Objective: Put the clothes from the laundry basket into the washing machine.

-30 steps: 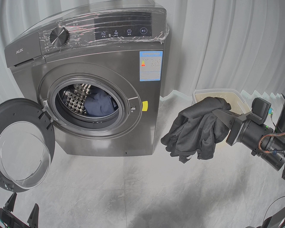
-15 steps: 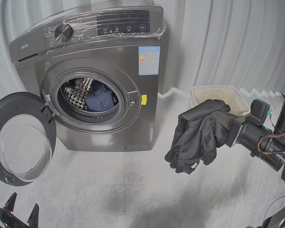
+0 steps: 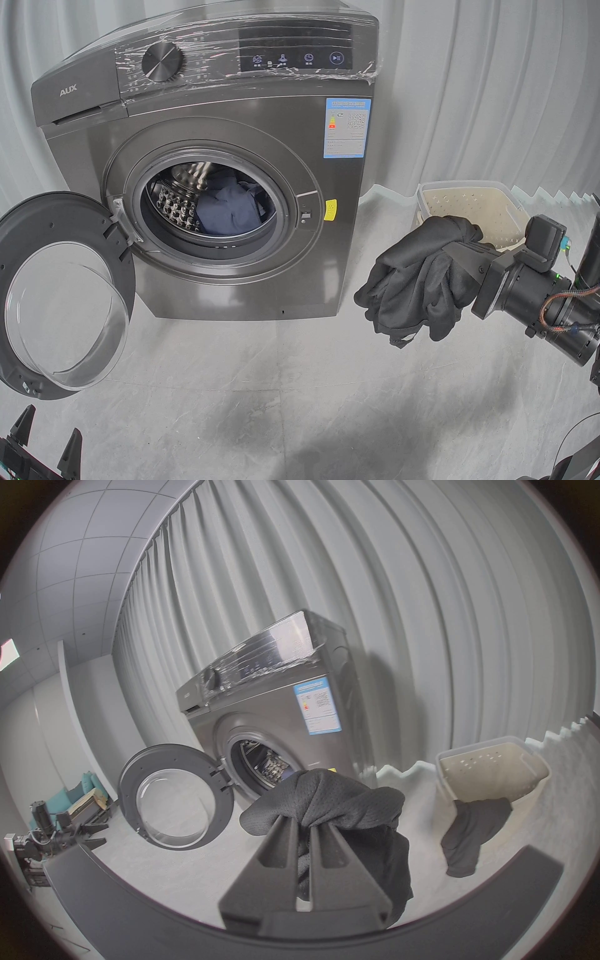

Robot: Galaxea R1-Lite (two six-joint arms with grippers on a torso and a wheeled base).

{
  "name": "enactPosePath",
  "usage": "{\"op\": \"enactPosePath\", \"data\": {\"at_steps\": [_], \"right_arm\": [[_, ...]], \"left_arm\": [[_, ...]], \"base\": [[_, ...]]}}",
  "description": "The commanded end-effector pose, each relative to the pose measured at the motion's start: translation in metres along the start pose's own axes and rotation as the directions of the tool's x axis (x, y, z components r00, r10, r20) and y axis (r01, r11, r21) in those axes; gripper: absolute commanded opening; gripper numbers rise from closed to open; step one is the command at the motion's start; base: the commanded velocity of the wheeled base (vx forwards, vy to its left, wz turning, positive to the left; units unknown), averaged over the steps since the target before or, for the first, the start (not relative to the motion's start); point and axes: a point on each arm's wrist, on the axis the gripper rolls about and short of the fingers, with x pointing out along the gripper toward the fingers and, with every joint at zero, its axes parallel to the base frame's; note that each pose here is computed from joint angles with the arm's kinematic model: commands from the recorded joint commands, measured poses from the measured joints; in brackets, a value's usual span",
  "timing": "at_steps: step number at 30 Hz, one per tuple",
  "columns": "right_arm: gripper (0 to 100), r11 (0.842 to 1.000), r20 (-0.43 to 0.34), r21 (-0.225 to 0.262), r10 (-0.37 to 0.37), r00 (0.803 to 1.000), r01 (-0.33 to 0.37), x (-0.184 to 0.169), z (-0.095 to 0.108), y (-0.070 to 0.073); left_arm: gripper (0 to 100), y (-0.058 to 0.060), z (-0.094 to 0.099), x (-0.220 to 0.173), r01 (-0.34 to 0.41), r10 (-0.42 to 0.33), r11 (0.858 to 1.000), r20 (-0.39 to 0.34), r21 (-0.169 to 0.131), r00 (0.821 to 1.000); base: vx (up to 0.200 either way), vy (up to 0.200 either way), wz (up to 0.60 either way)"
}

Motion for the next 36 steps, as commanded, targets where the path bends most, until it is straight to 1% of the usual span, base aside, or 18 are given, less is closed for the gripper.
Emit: {"op": "enactPosePath", "data": {"at_steps": [1, 2, 4, 6, 7, 8, 14, 15, 17, 18, 21, 25, 29, 31, 32, 34, 35, 36], "right_arm": [[0, 1.0, -0.009, 0.009, 0.024, 1.0, -0.023, 0.0, -0.002, 0.002], [0, 1.0, -0.009, 0.009, 0.024, 1.0, -0.023, 0.0, -0.002, 0.002], [0, 0.999, -0.013, 0.005, 0.048, 0.999, -0.048, 0.0, -0.002, 0.005], [0, 0.996, -0.021, 0.007, 0.085, 0.996, -0.085, 0.0, -0.004, 0.011], [0, 0.996, -0.023, 0.007, 0.087, 0.996, -0.086, 0.0, -0.004, 0.011], [0, 0.994, -0.031, 0.009, 0.11, 0.993, -0.11, 0.0, -0.006, 0.015], [0, 0.993, -0.05, 0.0, 0.115, 0.992, -0.115, 0.007, -0.01, 0.016], [0, 0.993, -0.046, -0.002, 0.115, 0.992, -0.116, 0.009, -0.009, 0.017], [0, 0.992, -0.044, -0.002, 0.123, 0.991, -0.124, 0.012, -0.008, 0.019], [0, 0.991, -0.044, 0.0, 0.133, 0.99, -0.133, 0.012, -0.008, 0.022], [0, 0.988, -0.048, 0.002, 0.152, 0.987, -0.152, 0.012, -0.009, 0.027], [0, 0.987, -0.022, 0.005, 0.164, 0.986, -0.163, 0.02, -0.01, 0.03], [0, 0.987, -0.005, 0.006, 0.161, 0.987, -0.161, 0.026, -0.011, 0.032], [0, 0.988, 0.007, 0.008, 0.155, 0.988, -0.155, 0.028, -0.009, 0.032], [0, 0.988, 0.007, 0.009, 0.157, 0.988, -0.157, 0.029, -0.009, 0.032], [0, 0.987, 0.01, 0.01, 0.157, 0.988, -0.157, 0.029, -0.008, 0.033], [0, 0.987, 0.014, 0.011, 0.158, 0.987, -0.158, 0.031, -0.007, 0.033], [0, 0.987, 0.014, 0.013, 0.158, 0.987, -0.158, 0.032, -0.007, 0.033]], "left_arm": [[100, 0.0, -0.004, 0.0, 0.0, 0.0, 1.0, 0.002, 0.004, 1.0], [100, 0.0, -0.004, 0.0, 0.0, 0.0, 1.0, 0.002, 0.004, 1.0], [100, 0.0, -0.004, 0.0, 0.0, 0.0, 1.0, 0.0, -0.003, 1.0], [100, 0.0, -0.004, 0.0, 0.0, 0.0, 1.0, 0.002, -0.001, 1.0], [100, 0.0, -0.004, 0.0, 0.0, 0.0, 1.0, 0.002, -0.001, 1.0], [100, 0.0, -0.004, 0.0, 0.0, 0.0, 1.0, 0.002, 0.001, 1.0], [100, 0.0, -0.004, 0.0, 0.0, 0.0, 1.0, 0.002, 0.008, 1.0], [100, 0.0, -0.005, 0.0, 0.0, 0.0, 1.0, 0.003, 0.016, 1.0], [100, 0.0, -0.005, 0.0, 0.003, -0.003, 1.0, 0.003, 0.027, 1.0], [100, 0.0, -0.005, 0.0, 0.003, -0.003, 0.999, 0.004, 0.037, 1.0], [100, 0.0, -0.005, 0.0, 0.001, -0.001, 0.999, 0.003, 0.048, 1.0], [100, 0.0, -0.005, 0.0, 0.001, -0.001, 0.999, 0.003, 0.045, 1.0], [100, 0.0, -0.005, 0.0, 0.003, -0.003, 0.999, 0.004, 0.05, 1.0], [100, 0.0, -0.005, 0.0, 0.01, -0.011, 0.998, 0.006, 0.057, 1.0], [100, 0.0, -0.004, 0.0, 0.015, -0.016, 0.998, 0.015, 0.061, 1.0], [100, -0.001, 0.005, -0.002, 0.024, -0.027, 0.999, 0.066, 0.043, 0.997], [100, -0.003, 0.038, -0.01, 0.07, -0.069, 0.998, 0.22, 0.001, 0.973], [100, -0.005, 0.051, -0.014, 0.103, -0.097, 0.995, 0.269, -0.007, 0.958]], "base": [[0.0, 0.2, 0.0], [0.0, 0.2, 0.0], [0.0, 0.2, 0.0], [0.0, 0.2, 0.0], [0.0, 0.2, 0.0], [0.0, 0.2, 0.0], [0.0, 0.2, 0.0], [0.0, 0.2, 0.0], [0.0, 0.0, 0.0], [0.0, 0.0, 0.0], [0.0, 0.0, 0.0], [0.0, 0.0, 0.0], [0.0, 0.0, 0.0], [0.0, 0.0, 0.0], [0.0, 0.0, 0.0], [0.0, 0.0, 0.0], [0.0, 0.0, 0.0], [0.0, 0.0, 0.0]]}}
